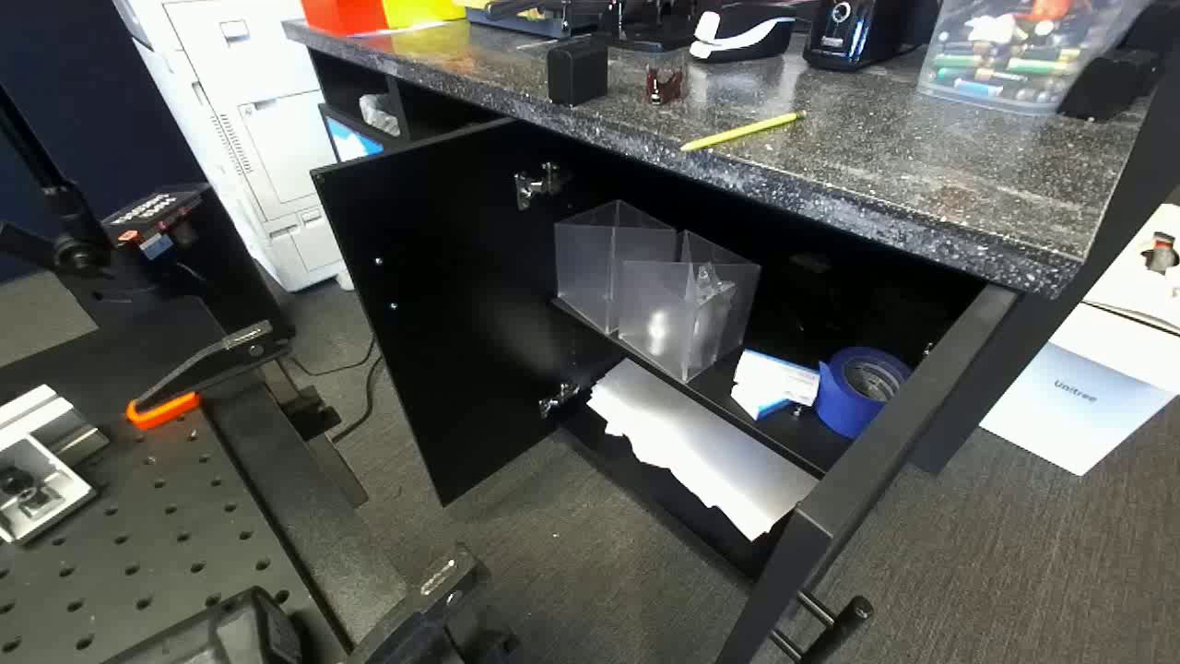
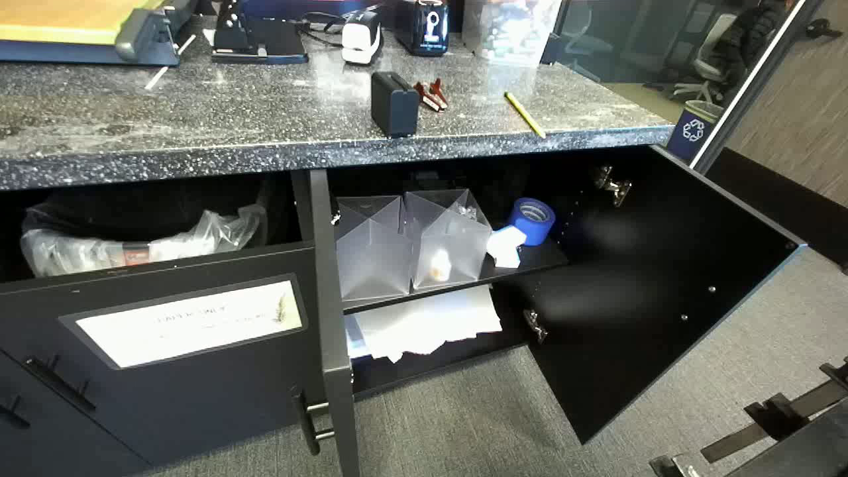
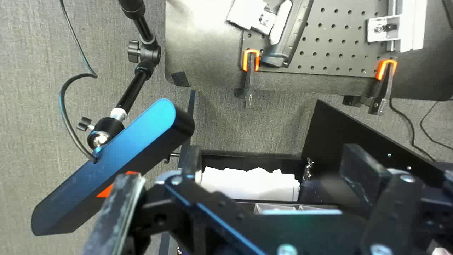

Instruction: Close the right cabinet door

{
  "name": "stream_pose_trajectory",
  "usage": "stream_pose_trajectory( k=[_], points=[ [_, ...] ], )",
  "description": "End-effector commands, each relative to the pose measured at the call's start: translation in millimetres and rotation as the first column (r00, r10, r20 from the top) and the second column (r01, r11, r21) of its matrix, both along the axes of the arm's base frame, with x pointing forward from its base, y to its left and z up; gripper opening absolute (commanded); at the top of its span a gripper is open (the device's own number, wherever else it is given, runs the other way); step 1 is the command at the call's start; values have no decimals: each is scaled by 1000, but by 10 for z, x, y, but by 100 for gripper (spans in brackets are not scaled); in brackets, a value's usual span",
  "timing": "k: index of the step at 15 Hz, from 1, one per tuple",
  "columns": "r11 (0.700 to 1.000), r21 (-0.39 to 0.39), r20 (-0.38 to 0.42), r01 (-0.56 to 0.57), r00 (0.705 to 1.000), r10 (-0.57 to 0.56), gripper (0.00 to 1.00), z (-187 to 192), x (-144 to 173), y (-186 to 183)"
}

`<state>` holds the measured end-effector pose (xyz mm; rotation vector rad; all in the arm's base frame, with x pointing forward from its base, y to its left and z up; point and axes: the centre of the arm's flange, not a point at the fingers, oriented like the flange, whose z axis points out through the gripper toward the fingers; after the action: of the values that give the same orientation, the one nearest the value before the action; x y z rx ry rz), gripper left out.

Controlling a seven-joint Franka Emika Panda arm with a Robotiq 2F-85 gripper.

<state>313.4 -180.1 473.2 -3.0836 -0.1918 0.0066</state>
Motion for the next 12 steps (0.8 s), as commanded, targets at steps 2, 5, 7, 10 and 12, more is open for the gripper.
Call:
stream_pose_trajectory(
  k=[2, 5, 7, 10, 12],
  points=[
    [1000, -1, 2, 0, 1000, 0, 100, 8, 1, -2],
    [1000, -1, 3, 1, 1000, -1, 100, 11, 2, -3],
    [1000, -1, 3, 1, 1000, -1, 100, 11, 2, -3],
    [1000, -24, -19, 15, 1000, -15, 100, -86, 273, -37],
    [999, -43, -25, 31, 999, -32, 100, -149, 574, -112]
  ],
)
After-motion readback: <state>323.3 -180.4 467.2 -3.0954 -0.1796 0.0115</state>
